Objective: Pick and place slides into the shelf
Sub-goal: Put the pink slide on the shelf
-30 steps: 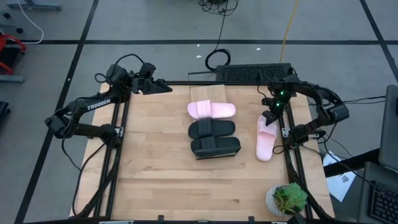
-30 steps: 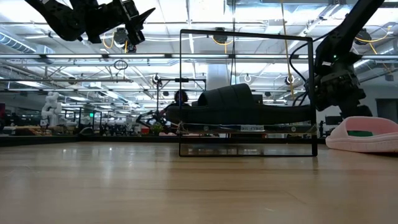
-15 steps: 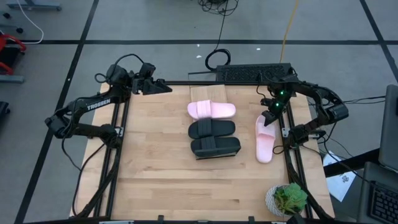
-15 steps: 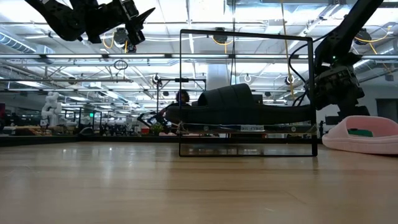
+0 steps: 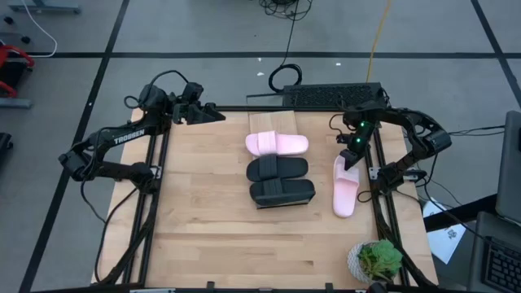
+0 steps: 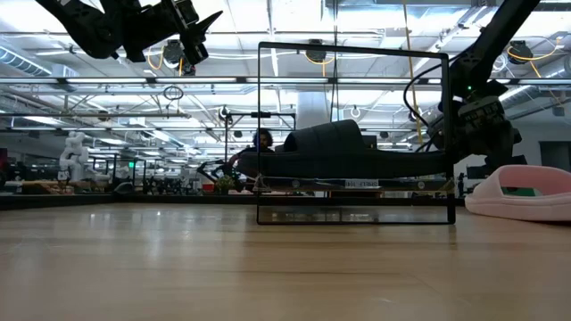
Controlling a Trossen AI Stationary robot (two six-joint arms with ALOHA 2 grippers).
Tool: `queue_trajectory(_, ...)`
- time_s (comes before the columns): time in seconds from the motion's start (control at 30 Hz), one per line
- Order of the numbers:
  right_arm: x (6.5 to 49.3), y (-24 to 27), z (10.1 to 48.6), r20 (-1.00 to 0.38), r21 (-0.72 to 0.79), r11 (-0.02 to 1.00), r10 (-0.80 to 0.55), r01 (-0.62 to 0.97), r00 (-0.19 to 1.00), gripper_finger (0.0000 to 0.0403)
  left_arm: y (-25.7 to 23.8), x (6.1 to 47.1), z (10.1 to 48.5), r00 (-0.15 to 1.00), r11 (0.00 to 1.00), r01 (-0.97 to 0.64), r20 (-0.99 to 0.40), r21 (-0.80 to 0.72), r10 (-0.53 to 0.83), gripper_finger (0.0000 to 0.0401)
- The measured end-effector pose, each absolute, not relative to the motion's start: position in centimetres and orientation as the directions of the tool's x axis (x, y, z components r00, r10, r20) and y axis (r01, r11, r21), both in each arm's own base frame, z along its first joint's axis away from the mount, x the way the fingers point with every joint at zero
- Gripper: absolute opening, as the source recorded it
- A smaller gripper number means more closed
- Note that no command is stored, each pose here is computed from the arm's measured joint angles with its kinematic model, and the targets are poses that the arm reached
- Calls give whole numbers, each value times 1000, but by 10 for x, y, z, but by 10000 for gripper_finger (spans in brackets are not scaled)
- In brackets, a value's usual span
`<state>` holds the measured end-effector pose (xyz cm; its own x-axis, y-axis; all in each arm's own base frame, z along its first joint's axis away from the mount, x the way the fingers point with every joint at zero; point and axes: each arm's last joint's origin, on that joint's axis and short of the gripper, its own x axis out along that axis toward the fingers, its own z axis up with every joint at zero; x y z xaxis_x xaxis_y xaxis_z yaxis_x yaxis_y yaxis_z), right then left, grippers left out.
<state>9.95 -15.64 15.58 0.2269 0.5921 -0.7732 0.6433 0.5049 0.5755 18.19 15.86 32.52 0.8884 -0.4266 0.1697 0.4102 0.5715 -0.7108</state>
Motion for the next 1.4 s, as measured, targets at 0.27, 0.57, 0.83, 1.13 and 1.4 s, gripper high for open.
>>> queue_trajectory(0.27, 101, -156, 155, -801, 525, 537, 575, 661, 169, 203, 159, 182, 325, 888, 580, 413, 170, -702, -427, 260)
queue_trajectory(0.57, 101, -156, 154, -811, 504, 544, 566, 671, 150, 203, 159, 182, 325, 889, 580, 412, 170, -703, -426, 260)
queue_trajectory(0.83, 101, -156, 154, -811, 504, 544, 566, 671, 151, 203, 159, 182, 325, 889, 578, 412, 170, -704, -425, 260)
queue_trajectory(1.13, 101, -156, 154, -811, 505, 544, 566, 670, 151, 203, 159, 182, 325, 889, 578, 412, 171, -704, -425, 260)
queue_trajectory(1.4, 101, -156, 154, -810, 508, 545, 566, 667, 154, 203, 159, 182, 325, 889, 578, 412, 171, -704, -425, 260)
